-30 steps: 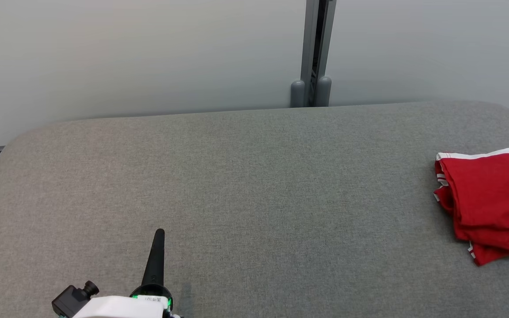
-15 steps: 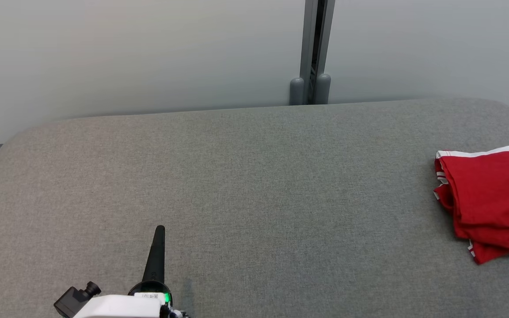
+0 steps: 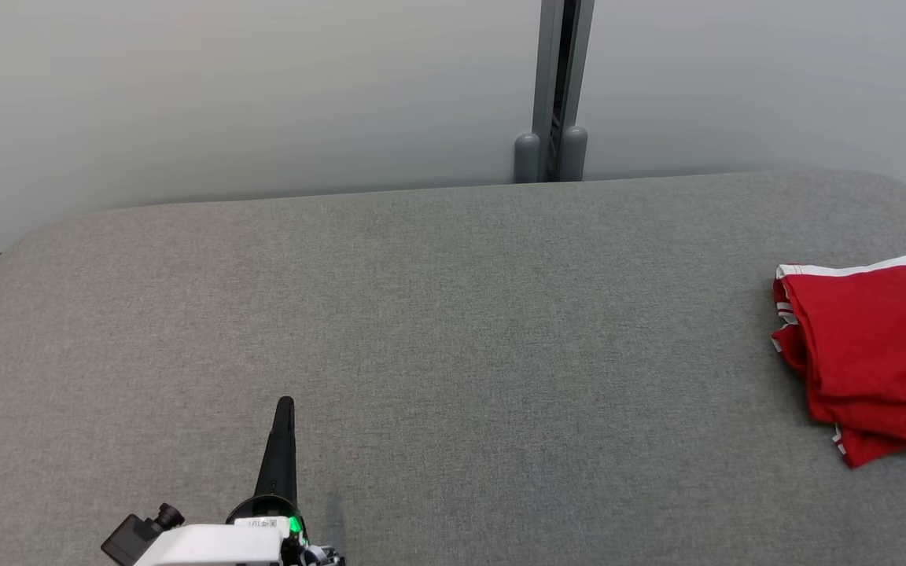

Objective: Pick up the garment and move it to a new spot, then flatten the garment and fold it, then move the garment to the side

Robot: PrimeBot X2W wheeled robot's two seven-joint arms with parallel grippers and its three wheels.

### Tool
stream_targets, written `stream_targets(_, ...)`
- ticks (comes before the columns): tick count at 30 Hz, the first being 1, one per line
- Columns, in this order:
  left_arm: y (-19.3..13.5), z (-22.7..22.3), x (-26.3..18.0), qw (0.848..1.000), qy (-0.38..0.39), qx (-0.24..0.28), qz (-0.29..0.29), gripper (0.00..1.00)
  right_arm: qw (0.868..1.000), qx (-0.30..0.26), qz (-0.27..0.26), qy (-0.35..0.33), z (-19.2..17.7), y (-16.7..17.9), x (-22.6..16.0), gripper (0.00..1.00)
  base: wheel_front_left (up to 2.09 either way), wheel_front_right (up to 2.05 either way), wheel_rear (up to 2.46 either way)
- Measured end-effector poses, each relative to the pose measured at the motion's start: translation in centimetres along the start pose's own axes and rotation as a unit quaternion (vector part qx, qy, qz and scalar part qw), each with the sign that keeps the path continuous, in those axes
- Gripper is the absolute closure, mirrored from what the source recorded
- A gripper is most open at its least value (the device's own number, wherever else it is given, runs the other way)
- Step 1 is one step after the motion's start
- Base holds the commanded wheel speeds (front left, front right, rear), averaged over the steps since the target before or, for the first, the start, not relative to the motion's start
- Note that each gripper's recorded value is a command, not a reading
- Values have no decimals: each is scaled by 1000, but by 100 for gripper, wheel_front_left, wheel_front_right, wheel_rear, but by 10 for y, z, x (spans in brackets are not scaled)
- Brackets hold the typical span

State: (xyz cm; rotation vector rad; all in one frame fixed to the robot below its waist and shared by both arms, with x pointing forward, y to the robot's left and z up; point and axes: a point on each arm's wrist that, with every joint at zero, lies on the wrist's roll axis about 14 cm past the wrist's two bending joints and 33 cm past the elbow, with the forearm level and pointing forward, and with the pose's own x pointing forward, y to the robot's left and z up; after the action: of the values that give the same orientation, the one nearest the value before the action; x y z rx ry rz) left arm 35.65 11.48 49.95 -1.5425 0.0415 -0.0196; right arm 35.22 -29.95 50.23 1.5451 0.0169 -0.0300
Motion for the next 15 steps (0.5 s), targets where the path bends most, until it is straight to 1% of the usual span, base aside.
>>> stream_targets(6,0,0,1,1000,-3,-17,-1,100,1000,17,10,-2,3,3,0,100,0,0,0)
stream_targets(15,0,0,1,1000,-3,-18,-1,100,1000,17,10,-3,4,3,0,100,0,0,0)
